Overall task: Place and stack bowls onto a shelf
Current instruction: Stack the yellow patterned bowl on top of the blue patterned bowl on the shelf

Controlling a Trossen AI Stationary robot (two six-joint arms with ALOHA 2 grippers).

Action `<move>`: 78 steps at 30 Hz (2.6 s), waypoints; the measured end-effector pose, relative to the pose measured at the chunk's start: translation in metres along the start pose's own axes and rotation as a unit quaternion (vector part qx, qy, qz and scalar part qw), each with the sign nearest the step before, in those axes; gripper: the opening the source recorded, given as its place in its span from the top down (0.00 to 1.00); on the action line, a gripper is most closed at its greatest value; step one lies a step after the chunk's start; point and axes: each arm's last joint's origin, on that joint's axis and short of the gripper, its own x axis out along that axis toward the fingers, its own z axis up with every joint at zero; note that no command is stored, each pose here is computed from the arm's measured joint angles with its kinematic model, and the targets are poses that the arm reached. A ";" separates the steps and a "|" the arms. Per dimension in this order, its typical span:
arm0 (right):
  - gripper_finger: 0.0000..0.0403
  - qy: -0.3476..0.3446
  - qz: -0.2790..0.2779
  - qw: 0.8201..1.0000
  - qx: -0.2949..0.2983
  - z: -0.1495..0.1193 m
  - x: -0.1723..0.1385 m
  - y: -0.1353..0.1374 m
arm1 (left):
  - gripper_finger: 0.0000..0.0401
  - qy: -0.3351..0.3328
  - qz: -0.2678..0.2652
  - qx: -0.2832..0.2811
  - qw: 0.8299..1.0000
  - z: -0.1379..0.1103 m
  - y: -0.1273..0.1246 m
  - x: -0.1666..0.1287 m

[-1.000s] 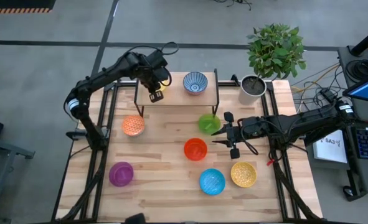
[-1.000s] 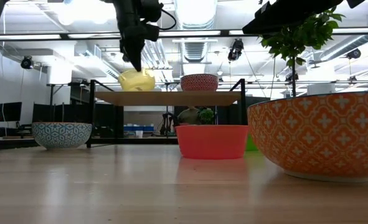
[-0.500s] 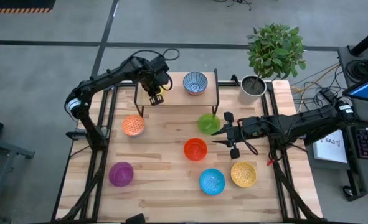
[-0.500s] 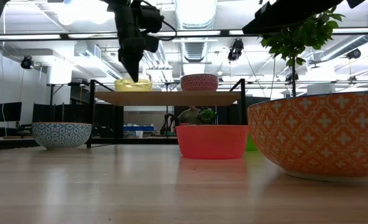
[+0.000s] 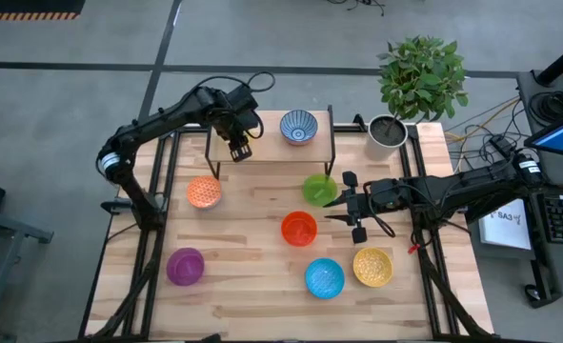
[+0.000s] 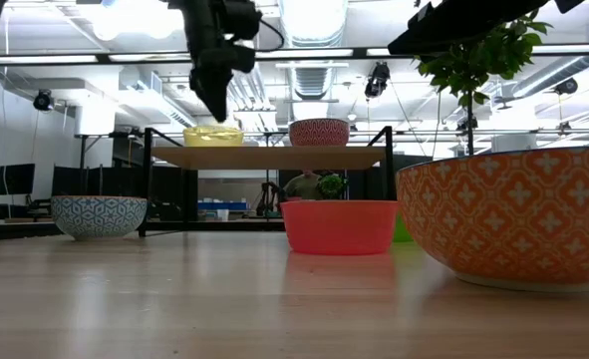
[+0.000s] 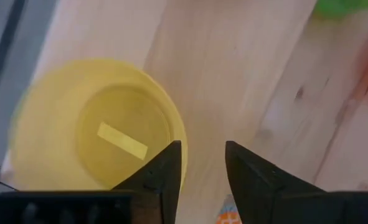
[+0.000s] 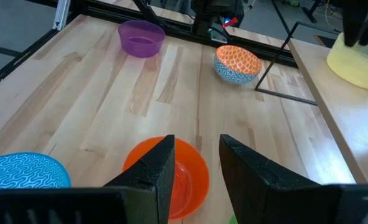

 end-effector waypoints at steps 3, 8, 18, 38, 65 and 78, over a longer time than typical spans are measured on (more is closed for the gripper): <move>0.71 0.000 0.000 1.000 0.007 0.000 0.000 0.000 | 0.73 -0.039 0.001 -0.004 0.999 0.000 -0.008 -0.013; 0.71 0.000 -0.001 0.999 0.040 0.000 0.000 0.000 | 0.73 -0.124 -0.016 0.004 0.992 -0.011 -0.039 -0.033; 0.71 -0.012 -0.021 0.993 0.114 0.001 0.013 0.000 | 0.73 -0.369 -0.083 0.046 0.924 -0.066 -0.121 -0.044; 0.78 0.195 -0.061 0.968 0.148 0.035 0.078 -0.012 | 0.73 -0.487 -0.037 0.034 0.872 -0.150 -0.118 -0.023; 0.58 0.551 -0.160 0.554 0.604 0.007 0.073 0.058 | 0.73 -0.478 -0.021 0.056 0.876 -0.175 -0.114 -0.002; 0.61 0.585 -0.220 0.516 0.585 -0.015 0.090 0.096 | 0.73 -0.470 -0.019 0.060 0.881 -0.177 -0.114 0.004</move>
